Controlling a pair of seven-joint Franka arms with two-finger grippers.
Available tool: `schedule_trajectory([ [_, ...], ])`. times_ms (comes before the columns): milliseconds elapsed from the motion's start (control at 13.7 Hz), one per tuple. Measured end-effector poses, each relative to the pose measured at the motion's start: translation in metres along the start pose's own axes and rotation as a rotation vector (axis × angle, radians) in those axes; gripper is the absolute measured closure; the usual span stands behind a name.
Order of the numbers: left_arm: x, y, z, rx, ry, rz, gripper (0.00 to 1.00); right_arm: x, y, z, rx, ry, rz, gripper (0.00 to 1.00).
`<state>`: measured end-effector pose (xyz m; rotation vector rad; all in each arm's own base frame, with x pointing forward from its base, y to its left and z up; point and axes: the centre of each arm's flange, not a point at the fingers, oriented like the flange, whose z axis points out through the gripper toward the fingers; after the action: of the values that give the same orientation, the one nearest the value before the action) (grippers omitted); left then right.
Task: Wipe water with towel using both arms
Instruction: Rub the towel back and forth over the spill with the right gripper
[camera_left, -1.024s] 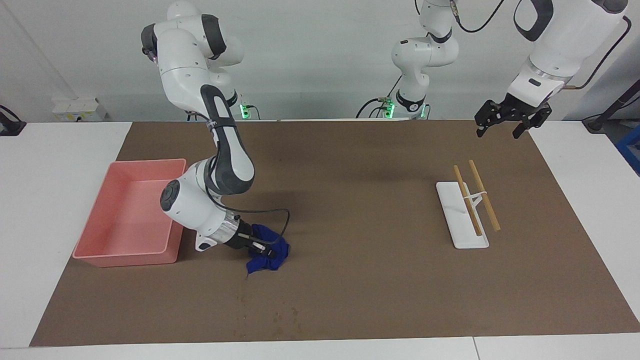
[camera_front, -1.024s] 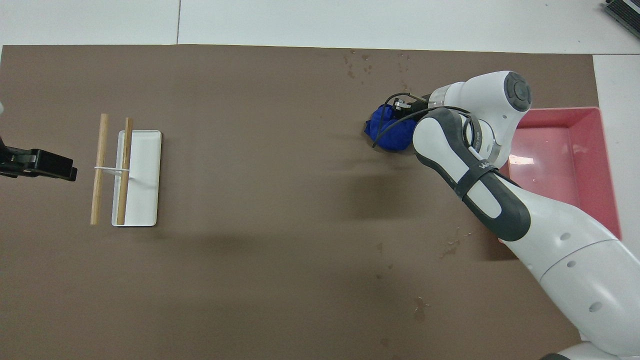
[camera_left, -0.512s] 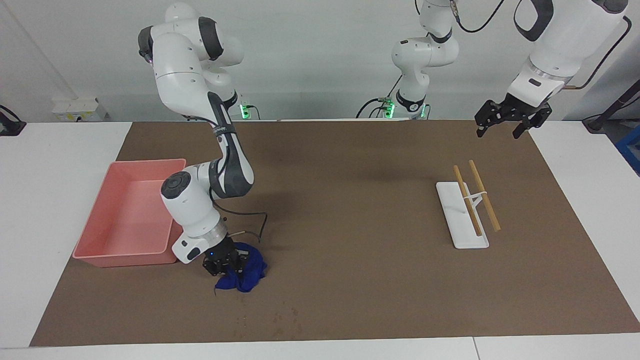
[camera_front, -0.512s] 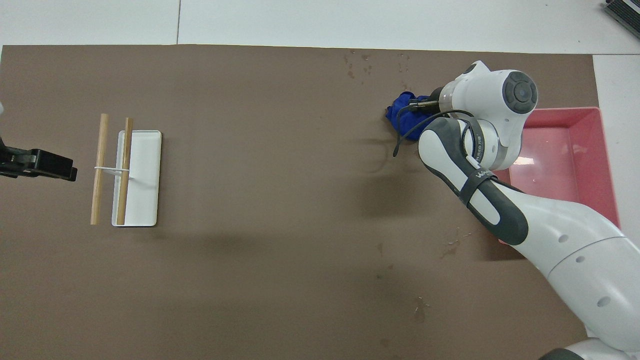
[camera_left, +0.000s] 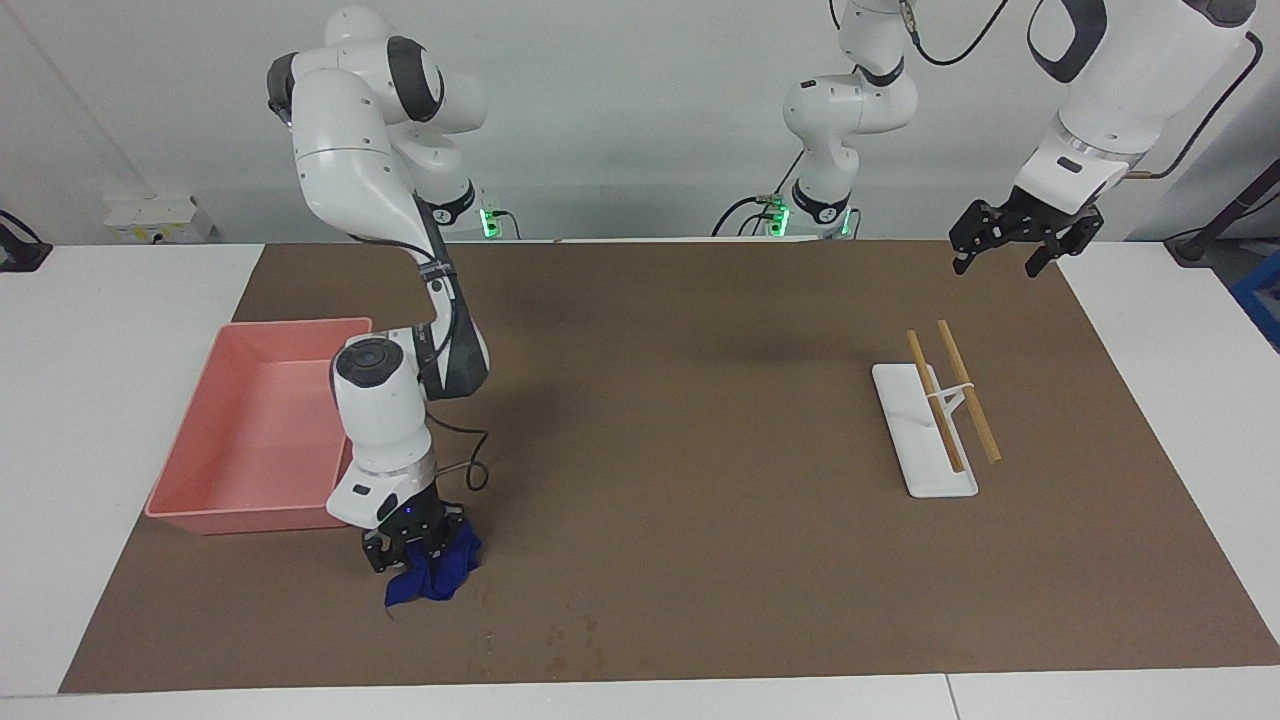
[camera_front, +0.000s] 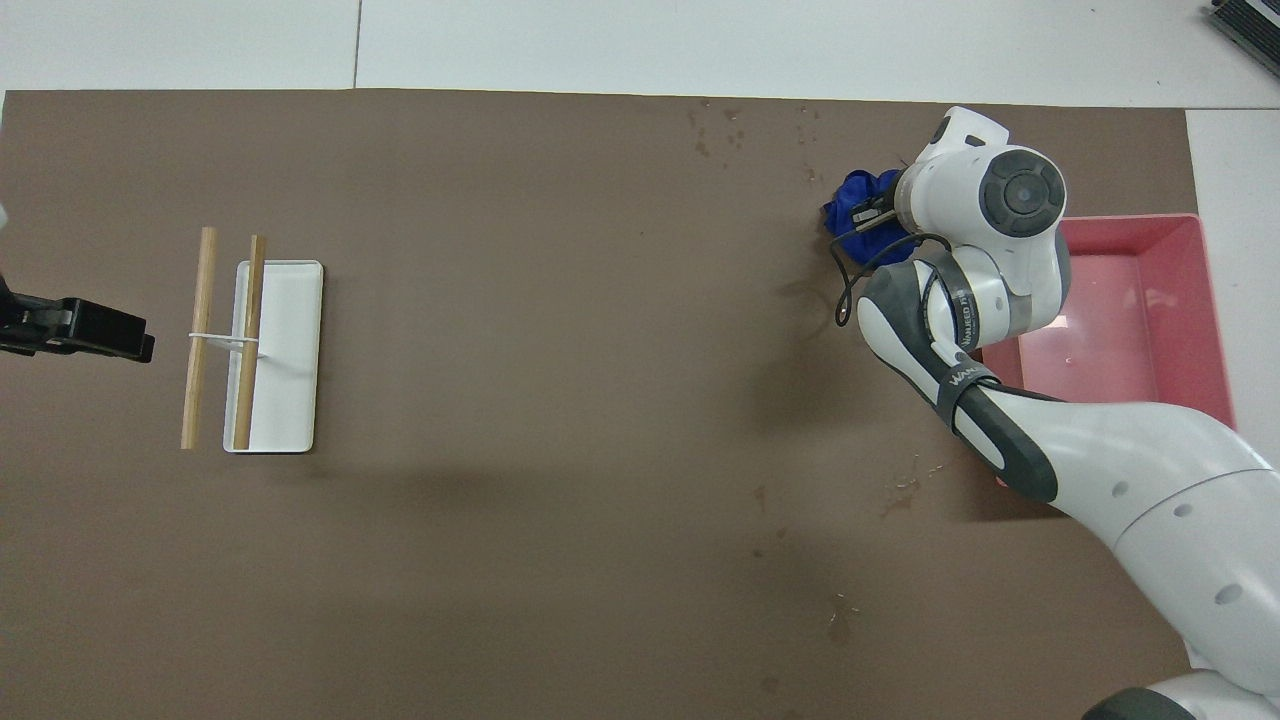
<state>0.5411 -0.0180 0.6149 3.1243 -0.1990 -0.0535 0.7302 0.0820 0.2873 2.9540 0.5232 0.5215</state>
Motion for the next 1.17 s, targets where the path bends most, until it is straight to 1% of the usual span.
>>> schedule_trajectory([
  [73,0.0,0.0,0.0,0.0,0.0,0.0,0.0,-0.001,0.001,0.0,0.009,-0.019,0.04,0.89],
  [146,0.0,0.0,0.0,0.0,0.0,0.0,0.0,-0.002,0.004,-0.001,0.034,-0.052,0.098,0.89],
  [439,0.0,0.0,0.0,0.0,0.0,0.0,0.0,-0.015,0.011,-0.007,0.181,-0.219,0.283,0.89],
  [585,0.0,0.0,0.0,0.0,0.0,0.0,0.0,-0.021,0.008,-0.007,0.254,-0.276,0.402,0.89],
  [878,0.0,0.0,0.0,0.0,0.0,0.0,0.0,-0.022,-0.016,-0.007,0.305,-0.35,0.632,0.89],
  [951,0.0,0.0,0.0,0.0,0.0,0.0,0.0,-0.02,-0.026,-0.008,0.312,-0.36,0.652,0.89],
  [1171,0.0,0.0,0.0,0.0,0.0,0.0,0.0,-0.017,-0.038,-0.011,0.319,-0.378,0.641,0.89],
])
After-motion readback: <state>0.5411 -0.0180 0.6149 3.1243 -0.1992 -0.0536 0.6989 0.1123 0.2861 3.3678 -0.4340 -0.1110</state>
